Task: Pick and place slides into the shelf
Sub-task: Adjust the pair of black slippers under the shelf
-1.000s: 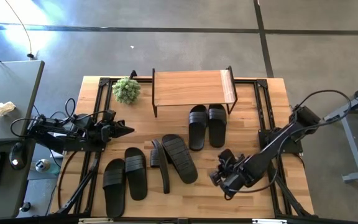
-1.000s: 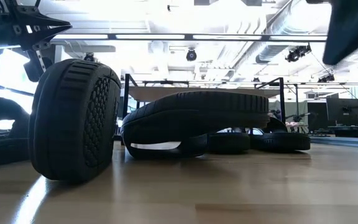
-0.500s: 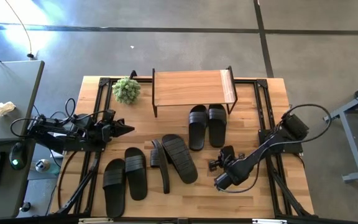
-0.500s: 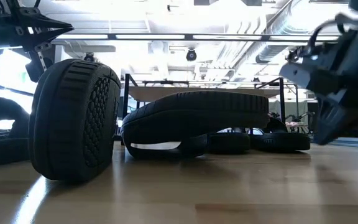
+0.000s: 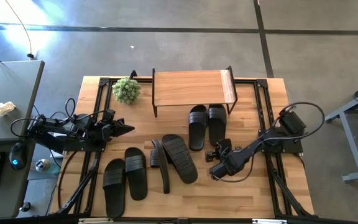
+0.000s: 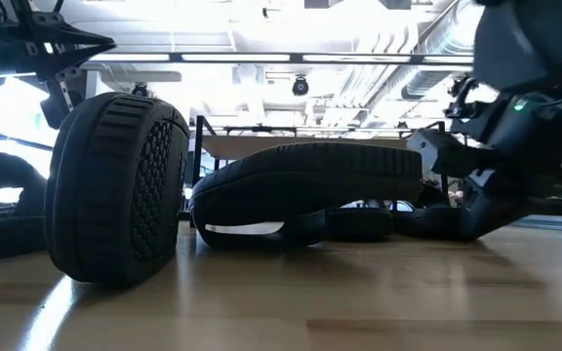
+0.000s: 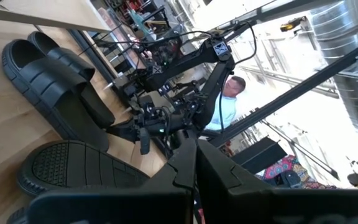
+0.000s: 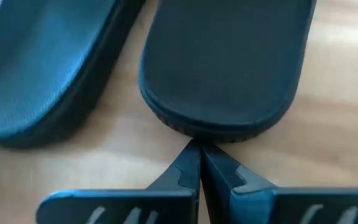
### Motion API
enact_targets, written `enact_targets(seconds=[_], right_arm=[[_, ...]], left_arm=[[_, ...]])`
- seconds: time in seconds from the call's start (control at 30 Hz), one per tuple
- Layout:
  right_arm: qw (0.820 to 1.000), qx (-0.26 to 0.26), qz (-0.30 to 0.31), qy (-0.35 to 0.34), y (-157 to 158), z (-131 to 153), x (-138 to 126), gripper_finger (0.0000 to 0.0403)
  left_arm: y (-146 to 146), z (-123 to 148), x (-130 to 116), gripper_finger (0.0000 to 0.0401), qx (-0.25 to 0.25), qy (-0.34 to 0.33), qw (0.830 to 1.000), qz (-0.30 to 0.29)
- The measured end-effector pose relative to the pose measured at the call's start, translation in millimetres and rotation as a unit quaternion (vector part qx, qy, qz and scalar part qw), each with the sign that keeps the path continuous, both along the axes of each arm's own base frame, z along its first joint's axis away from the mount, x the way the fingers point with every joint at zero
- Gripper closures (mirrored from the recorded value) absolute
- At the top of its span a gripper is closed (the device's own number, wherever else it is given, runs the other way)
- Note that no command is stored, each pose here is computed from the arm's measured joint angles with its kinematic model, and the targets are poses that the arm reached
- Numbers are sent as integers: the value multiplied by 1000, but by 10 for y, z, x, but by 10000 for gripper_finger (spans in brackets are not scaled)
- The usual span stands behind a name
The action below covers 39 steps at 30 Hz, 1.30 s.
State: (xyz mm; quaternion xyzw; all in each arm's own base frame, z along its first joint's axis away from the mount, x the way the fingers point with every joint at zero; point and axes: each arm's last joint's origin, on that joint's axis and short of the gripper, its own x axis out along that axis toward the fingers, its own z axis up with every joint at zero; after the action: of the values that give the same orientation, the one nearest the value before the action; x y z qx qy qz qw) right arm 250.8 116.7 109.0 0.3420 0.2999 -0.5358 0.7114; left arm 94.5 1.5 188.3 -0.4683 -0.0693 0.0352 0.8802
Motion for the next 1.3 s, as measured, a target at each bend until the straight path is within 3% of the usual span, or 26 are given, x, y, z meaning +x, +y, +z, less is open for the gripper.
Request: enact_targets(seconds=[0.47, 1.3], right_arm=[[997, -32, -69, 9, -431, 6, 134, 403], [984, -22, -173, 27, -1044, 3, 224, 403]], left_arm=[[10, 0, -1, 400, -2, 0, 1000, 16], [9, 0, -1, 400, -3, 0, 1000, 16]])
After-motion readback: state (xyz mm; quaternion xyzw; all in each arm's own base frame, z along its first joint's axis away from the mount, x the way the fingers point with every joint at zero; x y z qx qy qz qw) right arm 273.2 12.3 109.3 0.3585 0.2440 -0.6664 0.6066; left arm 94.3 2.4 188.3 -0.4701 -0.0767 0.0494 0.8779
